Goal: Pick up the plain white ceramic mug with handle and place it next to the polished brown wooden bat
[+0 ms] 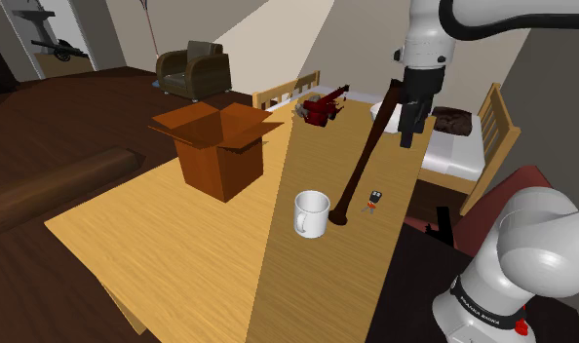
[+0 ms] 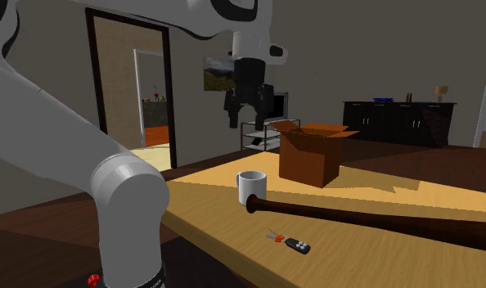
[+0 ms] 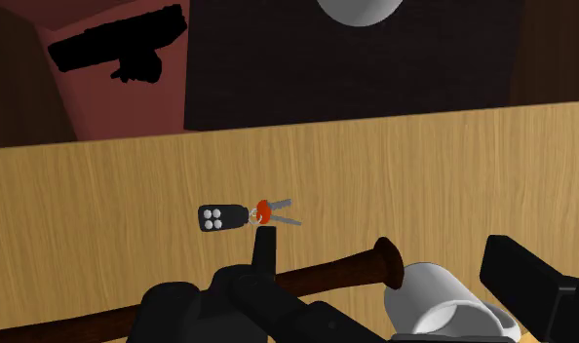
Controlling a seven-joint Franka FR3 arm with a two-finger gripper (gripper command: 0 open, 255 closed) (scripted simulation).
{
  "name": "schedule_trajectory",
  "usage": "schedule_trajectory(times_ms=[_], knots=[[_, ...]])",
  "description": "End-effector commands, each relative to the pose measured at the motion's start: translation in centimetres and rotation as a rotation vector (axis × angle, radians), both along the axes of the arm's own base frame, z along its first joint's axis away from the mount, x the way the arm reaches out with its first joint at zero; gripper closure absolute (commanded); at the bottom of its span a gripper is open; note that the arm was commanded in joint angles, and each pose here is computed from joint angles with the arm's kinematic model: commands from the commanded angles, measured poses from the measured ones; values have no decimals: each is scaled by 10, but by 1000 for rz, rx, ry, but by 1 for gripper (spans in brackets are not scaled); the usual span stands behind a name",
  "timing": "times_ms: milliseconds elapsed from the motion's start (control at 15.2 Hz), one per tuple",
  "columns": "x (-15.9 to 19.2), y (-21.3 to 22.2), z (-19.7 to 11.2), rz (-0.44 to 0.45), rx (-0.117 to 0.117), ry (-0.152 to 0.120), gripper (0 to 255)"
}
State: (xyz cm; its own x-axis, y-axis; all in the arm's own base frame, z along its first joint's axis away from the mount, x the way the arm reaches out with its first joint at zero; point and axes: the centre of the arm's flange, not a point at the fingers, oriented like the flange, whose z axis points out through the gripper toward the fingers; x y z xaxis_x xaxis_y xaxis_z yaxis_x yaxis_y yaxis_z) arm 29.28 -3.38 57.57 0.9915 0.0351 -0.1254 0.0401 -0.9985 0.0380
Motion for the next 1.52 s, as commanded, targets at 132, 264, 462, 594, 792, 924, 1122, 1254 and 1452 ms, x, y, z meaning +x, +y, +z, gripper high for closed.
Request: schedule_trajectory(times_ms=[132,264,462,594,792,924,1122,1254,1452], knots=[[15,9,-19,-4,6,-1,0],[31,18,-38,-9,11,-2,0],[54,32,-65,-16,20,-4,0],[70,41,-84,-20,25,-5,0],[93,55,-112,-27,34,-6,0],[109,64,-130,-31,39,-7,0],[133,78,-158,-38,48,-9,0],[149,88,-176,-42,54,-10,0],[160,95,-195,-46,58,-11,0]])
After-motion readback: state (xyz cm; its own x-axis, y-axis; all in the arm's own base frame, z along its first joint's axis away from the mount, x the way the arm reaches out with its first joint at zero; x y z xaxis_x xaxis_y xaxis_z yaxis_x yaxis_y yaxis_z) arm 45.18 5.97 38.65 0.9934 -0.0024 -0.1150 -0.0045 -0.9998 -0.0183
